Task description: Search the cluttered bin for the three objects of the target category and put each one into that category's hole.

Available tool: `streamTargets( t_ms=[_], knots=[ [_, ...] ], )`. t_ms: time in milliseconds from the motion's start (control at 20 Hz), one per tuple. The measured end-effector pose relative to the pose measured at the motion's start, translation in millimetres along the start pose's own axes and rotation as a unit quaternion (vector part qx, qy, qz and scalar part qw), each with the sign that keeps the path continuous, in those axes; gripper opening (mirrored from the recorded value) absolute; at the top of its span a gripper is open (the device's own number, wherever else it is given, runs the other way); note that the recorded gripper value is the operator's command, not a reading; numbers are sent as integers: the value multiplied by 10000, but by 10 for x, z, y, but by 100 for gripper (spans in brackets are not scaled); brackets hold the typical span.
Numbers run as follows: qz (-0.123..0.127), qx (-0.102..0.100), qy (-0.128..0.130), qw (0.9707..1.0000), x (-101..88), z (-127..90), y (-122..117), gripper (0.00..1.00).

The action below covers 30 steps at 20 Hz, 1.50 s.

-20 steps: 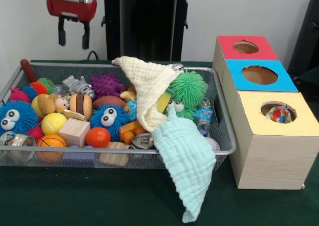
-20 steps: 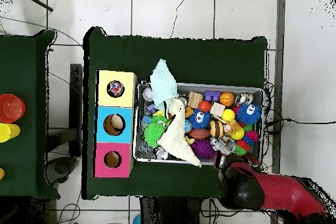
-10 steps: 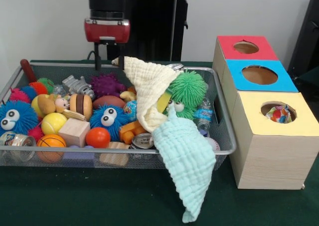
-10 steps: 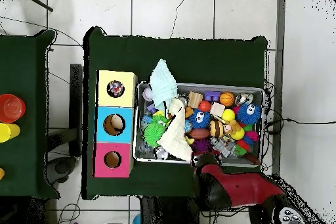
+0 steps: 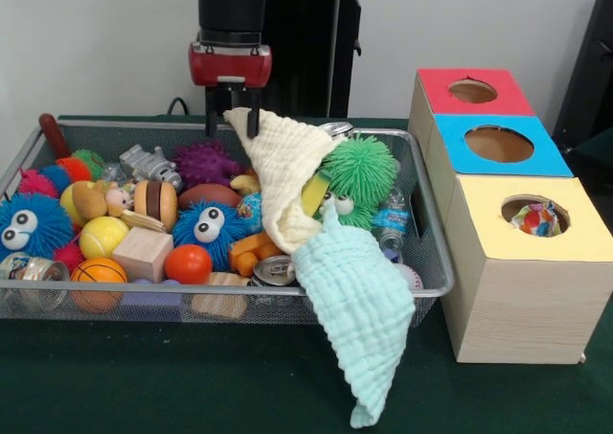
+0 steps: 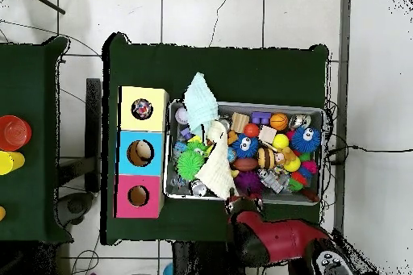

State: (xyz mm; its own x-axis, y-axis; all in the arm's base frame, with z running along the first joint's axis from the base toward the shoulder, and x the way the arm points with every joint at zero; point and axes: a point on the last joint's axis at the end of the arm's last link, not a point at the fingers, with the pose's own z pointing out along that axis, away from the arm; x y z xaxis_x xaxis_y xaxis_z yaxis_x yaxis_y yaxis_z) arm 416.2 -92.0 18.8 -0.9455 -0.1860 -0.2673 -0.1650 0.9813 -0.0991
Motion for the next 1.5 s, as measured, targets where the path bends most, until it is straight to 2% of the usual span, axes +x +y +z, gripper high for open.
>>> streamTargets(
  t_ms=[100, 250, 700, 1050, 1400, 1500],
  knots=[
    [45, 52, 110, 9999, 127, 10, -41, 100],
    [93, 107, 173, 9998, 208, 10, -93, 100],
    [186, 220, 88, 9995, 264, 2, -228, 100],
    [391, 295, 77, 9988, 350, -25, -434, 100],
    [616, 355, -93, 9974, 410, -109, -817, 100],
    [817, 414, -90, 9958, 454, -178, -1056, 100]
  ],
)
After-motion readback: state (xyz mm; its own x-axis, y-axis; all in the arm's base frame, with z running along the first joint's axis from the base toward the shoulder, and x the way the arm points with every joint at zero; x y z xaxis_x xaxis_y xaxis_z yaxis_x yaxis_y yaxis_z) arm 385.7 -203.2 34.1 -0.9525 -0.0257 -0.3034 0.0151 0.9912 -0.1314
